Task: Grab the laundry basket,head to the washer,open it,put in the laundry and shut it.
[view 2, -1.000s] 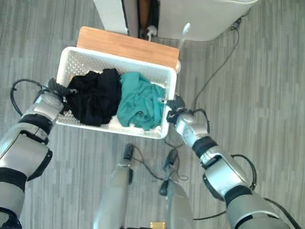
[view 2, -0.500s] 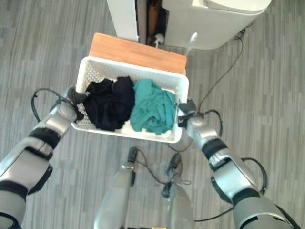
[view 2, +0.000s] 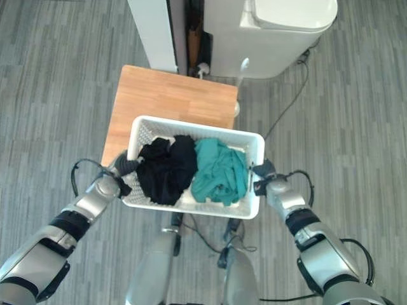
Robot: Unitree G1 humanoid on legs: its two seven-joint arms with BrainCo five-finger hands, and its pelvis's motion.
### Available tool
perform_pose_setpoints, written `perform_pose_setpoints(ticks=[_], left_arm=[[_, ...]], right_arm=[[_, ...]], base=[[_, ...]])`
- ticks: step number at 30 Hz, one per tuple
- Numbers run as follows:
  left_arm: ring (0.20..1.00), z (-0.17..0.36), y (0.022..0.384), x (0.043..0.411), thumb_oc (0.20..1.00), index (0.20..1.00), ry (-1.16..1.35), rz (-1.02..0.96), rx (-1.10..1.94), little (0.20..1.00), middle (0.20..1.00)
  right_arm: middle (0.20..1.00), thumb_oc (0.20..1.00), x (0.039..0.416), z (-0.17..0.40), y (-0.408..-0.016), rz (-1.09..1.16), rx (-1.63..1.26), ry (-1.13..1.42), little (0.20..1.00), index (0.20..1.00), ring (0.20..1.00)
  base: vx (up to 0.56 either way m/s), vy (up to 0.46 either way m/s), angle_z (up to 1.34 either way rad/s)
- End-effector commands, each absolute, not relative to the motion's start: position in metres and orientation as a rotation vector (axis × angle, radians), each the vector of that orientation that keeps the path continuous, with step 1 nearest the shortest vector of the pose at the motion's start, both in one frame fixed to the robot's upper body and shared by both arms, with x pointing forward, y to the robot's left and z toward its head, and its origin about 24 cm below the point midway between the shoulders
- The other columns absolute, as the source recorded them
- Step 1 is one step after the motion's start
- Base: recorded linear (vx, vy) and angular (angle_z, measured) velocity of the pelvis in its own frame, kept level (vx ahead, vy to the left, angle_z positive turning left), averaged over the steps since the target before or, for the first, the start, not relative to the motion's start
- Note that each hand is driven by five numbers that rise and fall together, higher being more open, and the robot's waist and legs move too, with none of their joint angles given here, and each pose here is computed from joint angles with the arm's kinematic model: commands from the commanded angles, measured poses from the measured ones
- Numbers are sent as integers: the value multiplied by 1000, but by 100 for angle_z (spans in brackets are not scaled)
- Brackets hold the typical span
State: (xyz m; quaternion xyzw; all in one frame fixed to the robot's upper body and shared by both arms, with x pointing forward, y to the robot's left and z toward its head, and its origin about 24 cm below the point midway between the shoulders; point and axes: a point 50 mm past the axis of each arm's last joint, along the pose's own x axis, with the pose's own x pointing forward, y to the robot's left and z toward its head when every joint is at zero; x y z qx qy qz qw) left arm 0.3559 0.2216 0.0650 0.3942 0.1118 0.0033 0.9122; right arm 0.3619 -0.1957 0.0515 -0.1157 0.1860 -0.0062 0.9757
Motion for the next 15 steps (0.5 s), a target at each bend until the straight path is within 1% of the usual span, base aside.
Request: perform_pose_setpoints(ticks=[1, 2, 3, 10, 13, 15], left_arm=[[200, 78, 158, 365, 200, 200, 55, -178, 793, 200, 200], [200, 74, 149, 364, 200, 200, 59, -203, 783, 200, 200], [200, 74, 149, 364, 200, 200, 58, -203, 783, 200, 200], [200, 58, 111, 352, 200, 200, 55, -348, 762, 200, 200], [200, 53, 101, 349, 200, 200, 54, -383, 757, 200, 200], [200, 50, 101, 349, 200, 200, 65, -382, 745, 200, 200]], right_arm=[[200, 200, 366, 74, -168, 164, -181, 237, 200, 200, 200], [200, 200, 358, 61, -174, 155, -157, 271, 200, 200, 200], [200, 200, 358, 61, -174, 155, -157, 270, 200, 200, 200], [200, 200, 320, 18, -205, 102, -64, 371, 200, 200, 200], [200, 200, 308, 12, -216, 88, -50, 376, 200, 200, 200], [200, 200, 300, 7, -224, 69, -41, 382, 200, 200, 200]], base=[[81, -10, -4], [77, -9, -1], [71, -7, -2], [71, 52, -7], [4, 98, -34], [-47, 89, -70]])
